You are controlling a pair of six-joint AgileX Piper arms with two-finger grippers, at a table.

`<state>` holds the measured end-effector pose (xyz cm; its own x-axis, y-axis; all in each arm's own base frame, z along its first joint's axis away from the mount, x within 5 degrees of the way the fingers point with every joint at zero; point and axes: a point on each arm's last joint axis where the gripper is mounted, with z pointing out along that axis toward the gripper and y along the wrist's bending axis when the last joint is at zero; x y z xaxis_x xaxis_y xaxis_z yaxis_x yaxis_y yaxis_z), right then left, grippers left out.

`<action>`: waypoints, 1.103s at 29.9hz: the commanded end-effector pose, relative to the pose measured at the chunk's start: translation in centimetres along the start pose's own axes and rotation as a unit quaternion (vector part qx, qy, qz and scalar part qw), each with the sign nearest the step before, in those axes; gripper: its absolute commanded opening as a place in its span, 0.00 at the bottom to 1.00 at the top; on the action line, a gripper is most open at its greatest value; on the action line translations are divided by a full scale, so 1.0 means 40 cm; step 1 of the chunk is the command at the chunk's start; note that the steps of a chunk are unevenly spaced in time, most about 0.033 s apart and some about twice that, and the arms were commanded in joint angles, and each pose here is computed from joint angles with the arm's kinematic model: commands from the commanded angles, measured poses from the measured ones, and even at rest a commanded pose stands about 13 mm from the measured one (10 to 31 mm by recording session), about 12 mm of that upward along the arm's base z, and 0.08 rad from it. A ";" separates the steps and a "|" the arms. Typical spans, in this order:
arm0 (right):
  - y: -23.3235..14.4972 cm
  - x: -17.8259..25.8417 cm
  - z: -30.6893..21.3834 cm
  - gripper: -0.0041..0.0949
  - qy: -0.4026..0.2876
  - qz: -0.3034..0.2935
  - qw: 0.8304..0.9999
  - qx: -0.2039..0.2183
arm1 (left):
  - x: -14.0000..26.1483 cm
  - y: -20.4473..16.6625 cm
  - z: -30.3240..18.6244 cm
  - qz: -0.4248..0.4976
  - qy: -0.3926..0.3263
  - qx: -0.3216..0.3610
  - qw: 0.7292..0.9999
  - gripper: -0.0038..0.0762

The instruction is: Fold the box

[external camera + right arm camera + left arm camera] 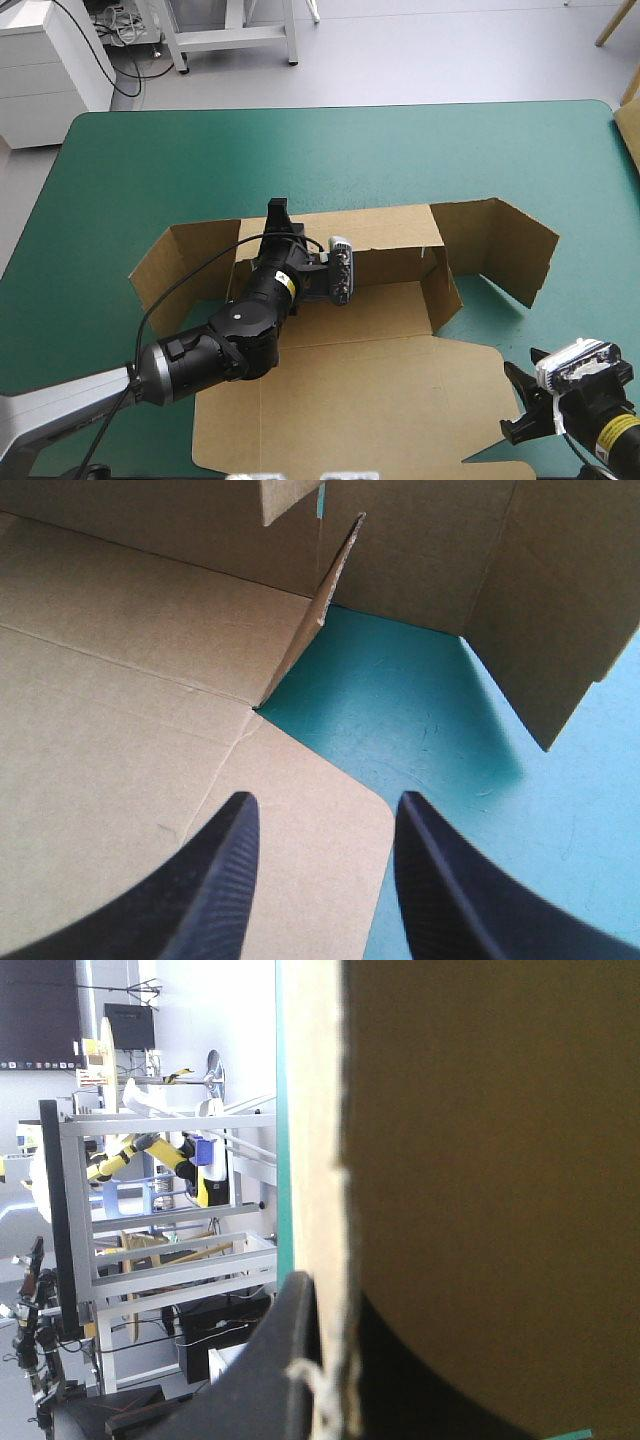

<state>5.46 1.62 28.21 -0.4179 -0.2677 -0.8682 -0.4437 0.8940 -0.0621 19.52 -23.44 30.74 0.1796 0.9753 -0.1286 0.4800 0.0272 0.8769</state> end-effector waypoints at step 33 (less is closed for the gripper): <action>-0.058 -0.420 -0.095 0.49 -0.010 0.014 0.987 0.162 | -0.052 -0.014 -0.065 -0.005 -0.034 -0.007 0.999 0.04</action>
<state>9.45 2.57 42.53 -0.4675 -0.2235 -0.8553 -0.2093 0.9680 -0.1386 17.16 -24.70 30.93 0.2071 0.9720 -0.1109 0.4584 0.0038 0.8887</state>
